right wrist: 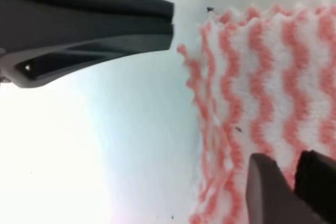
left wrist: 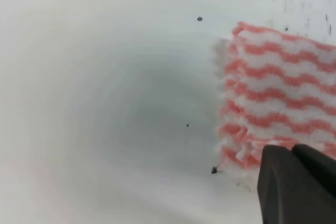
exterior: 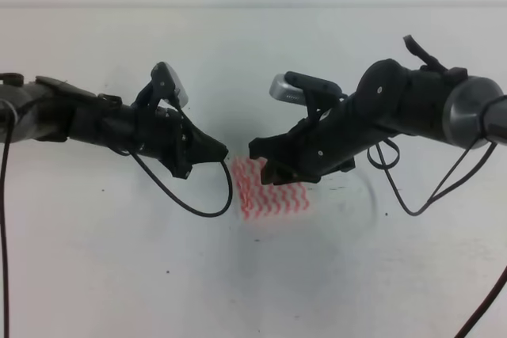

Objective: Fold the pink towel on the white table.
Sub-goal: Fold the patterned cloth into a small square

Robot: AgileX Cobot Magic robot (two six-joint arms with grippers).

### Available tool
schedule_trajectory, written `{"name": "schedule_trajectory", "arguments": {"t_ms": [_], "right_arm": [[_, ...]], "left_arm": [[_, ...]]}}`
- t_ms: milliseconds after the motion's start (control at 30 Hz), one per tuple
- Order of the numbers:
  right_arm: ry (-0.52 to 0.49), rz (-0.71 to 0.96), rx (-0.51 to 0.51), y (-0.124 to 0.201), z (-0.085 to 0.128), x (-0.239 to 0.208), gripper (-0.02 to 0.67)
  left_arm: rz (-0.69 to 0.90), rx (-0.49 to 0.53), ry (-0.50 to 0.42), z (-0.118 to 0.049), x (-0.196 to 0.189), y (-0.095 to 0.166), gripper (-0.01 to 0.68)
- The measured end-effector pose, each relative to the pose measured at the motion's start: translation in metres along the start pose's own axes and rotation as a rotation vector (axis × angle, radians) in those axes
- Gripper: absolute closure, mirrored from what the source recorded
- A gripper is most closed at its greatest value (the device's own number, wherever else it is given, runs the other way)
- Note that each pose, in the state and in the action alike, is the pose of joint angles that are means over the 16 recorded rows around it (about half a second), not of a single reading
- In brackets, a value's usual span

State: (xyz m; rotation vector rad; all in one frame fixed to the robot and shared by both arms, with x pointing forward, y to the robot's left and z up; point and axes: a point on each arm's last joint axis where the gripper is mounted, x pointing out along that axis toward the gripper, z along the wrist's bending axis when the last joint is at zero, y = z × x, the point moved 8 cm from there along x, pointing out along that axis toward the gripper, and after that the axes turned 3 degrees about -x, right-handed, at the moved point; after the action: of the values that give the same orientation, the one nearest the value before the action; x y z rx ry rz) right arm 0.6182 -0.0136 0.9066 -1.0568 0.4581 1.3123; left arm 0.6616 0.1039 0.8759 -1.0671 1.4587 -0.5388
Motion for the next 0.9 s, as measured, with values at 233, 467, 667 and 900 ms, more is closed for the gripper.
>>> {"name": "schedule_trajectory", "arguments": {"t_ms": [233, 467, 667, 900], "right_arm": [[-0.001, 0.009, -0.006, 0.002, 0.002, 0.002, 0.544], [-0.001, 0.033, -0.013, 0.009, 0.004, 0.009, 0.549], [-0.002, 0.061, -0.024, 0.017, 0.008, 0.015, 0.549], [-0.008, 0.09, -0.031, 0.024, 0.013, 0.018, 0.555]], "left_arm": [[-0.005, -0.028, -0.009, 0.002, 0.0, 0.0, 0.677], [-0.012, -0.034, -0.007, 0.001, 0.002, -0.002, 0.677], [-0.007, -0.043, -0.023, 0.003, 0.005, -0.001, 0.677], [0.007, -0.05, -0.053, 0.007, 0.01, 0.001, 0.677]]}}
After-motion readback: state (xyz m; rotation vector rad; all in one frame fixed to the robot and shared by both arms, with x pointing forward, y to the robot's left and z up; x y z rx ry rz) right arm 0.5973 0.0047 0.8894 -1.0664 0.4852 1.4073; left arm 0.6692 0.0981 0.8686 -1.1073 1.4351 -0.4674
